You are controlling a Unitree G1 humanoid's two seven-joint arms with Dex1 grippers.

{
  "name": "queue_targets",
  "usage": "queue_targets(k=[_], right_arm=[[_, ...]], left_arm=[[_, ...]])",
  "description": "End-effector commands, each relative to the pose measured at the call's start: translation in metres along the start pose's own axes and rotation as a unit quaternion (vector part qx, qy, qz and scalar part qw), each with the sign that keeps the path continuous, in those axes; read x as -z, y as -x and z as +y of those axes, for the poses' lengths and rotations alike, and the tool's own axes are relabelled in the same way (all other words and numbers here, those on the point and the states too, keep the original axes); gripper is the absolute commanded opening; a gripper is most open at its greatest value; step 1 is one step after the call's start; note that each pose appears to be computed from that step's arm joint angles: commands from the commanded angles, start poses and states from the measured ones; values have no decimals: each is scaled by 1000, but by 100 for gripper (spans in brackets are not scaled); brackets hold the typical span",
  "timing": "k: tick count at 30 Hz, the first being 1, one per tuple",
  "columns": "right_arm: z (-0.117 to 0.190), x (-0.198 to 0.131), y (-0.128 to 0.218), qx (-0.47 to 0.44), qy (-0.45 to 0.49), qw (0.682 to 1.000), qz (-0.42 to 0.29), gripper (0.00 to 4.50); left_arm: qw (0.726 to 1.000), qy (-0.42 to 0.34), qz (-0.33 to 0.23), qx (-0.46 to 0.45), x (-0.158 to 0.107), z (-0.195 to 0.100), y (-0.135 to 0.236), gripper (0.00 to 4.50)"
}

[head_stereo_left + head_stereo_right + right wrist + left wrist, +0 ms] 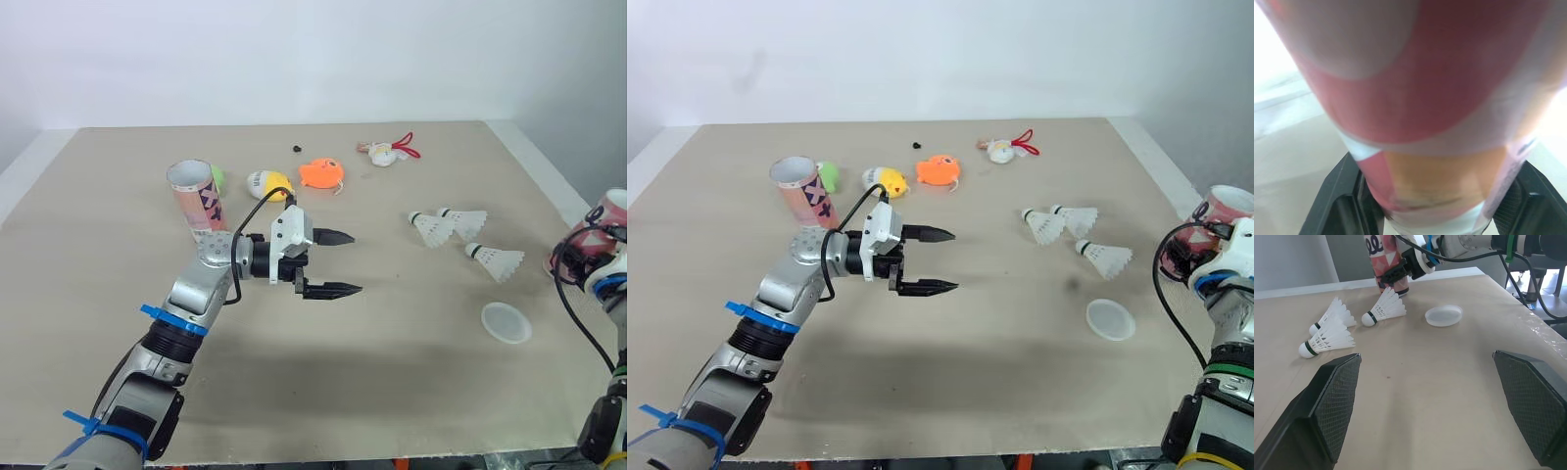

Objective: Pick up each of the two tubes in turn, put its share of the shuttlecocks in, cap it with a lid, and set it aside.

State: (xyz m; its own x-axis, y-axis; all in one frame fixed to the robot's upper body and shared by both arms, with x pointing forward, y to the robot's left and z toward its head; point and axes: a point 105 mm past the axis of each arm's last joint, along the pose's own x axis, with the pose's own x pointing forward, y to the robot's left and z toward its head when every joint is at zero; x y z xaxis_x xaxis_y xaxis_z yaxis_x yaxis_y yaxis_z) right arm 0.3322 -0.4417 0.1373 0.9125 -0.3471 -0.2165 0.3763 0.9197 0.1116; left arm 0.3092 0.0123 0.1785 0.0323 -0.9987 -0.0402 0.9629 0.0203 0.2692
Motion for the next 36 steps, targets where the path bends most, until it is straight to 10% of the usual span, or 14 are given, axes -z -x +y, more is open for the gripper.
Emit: queue_targets(k=[1,5,9,36], right_arm=[[-12,2,3,15,1,1000,-5,251],[-12,12,4,9,-6,1000,-1,251],[-10,16,6,-1,-10,1000,-1,446],[16,16,53,-154,-44,986,53,446]], left_arm=[[999,-28,-17,-7,-15,2,-2,450],[998,-32,-47,-30,-26,10,-5,450],[995,-30,-79,-51,-36,16,-7,450],[992,-11,-123,-40,-45,13,-13,450]])
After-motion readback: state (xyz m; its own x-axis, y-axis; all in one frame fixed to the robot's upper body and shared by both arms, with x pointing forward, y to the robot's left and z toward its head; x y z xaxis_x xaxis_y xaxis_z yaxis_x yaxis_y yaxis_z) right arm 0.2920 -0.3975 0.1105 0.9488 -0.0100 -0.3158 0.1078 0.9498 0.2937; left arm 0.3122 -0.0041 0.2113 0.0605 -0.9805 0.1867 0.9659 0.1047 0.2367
